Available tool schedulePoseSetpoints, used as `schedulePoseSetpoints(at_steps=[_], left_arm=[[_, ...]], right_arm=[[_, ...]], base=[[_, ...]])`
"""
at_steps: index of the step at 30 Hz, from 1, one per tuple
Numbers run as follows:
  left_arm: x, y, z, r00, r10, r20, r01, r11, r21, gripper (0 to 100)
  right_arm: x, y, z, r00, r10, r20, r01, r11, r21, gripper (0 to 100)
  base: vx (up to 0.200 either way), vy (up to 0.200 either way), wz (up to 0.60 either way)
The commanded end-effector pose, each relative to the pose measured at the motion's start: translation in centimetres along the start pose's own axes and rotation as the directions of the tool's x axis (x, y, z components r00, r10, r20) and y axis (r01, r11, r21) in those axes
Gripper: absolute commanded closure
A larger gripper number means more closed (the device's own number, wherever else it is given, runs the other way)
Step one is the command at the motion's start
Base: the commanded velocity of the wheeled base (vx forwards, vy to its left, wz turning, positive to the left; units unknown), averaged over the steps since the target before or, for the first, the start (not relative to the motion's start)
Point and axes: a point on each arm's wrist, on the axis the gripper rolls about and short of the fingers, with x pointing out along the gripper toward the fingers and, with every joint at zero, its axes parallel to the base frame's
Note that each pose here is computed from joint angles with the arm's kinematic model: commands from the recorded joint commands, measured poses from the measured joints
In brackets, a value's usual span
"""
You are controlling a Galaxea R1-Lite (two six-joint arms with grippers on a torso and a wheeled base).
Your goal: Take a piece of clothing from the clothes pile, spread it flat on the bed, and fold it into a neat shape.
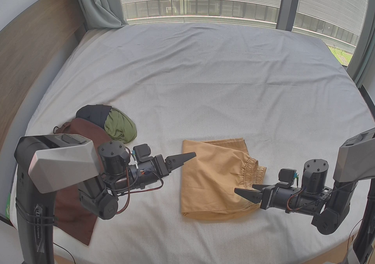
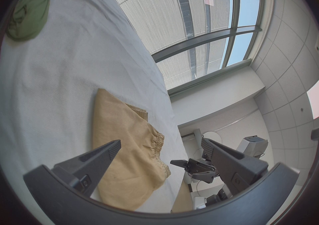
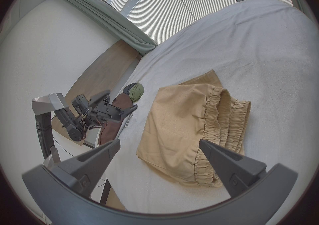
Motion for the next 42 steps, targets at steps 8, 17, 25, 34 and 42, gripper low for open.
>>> schedulePoseSetpoints(at_steps=[8, 17, 25, 34, 42], left_arm=[[-3.5, 0.1, 1.5, 0.997, 0.064, 0.051, -0.067, 0.996, 0.066, 0], [-4.6, 0.1, 2.4, 0.996, 0.061, 0.066, -0.068, 0.992, 0.108, 0], [-4.5, 0.4, 2.3, 0.996, 0.068, 0.062, -0.076, 0.985, 0.152, 0], [-4.7, 0.5, 2.2, 0.995, 0.077, 0.064, -0.086, 0.985, 0.153, 0], [-5.1, 0.9, 1.4, 0.994, 0.099, 0.040, -0.105, 0.976, 0.193, 0]], right_arm=[[0.6, -0.4, -1.2, 0.999, -0.010, -0.051, 0.011, 1.000, 0.014, 0], [0.9, -0.8, -1.8, 0.997, -0.020, -0.075, 0.021, 1.000, 0.022, 0], [1.1, -1.5, -2.5, 0.994, -0.049, -0.098, 0.051, 0.998, 0.020, 0], [1.4, -2.3, -3.4, 0.988, -0.071, -0.134, 0.072, 0.997, 0.002, 0], [1.7, -2.7, -4.1, 0.984, -0.081, -0.157, 0.084, 0.996, 0.010, 0]], base=[[0.000, 0.000, 0.00], [0.000, 0.000, 0.00], [0.000, 0.000, 0.00], [0.000, 0.000, 0.00], [0.000, 0.000, 0.00]])
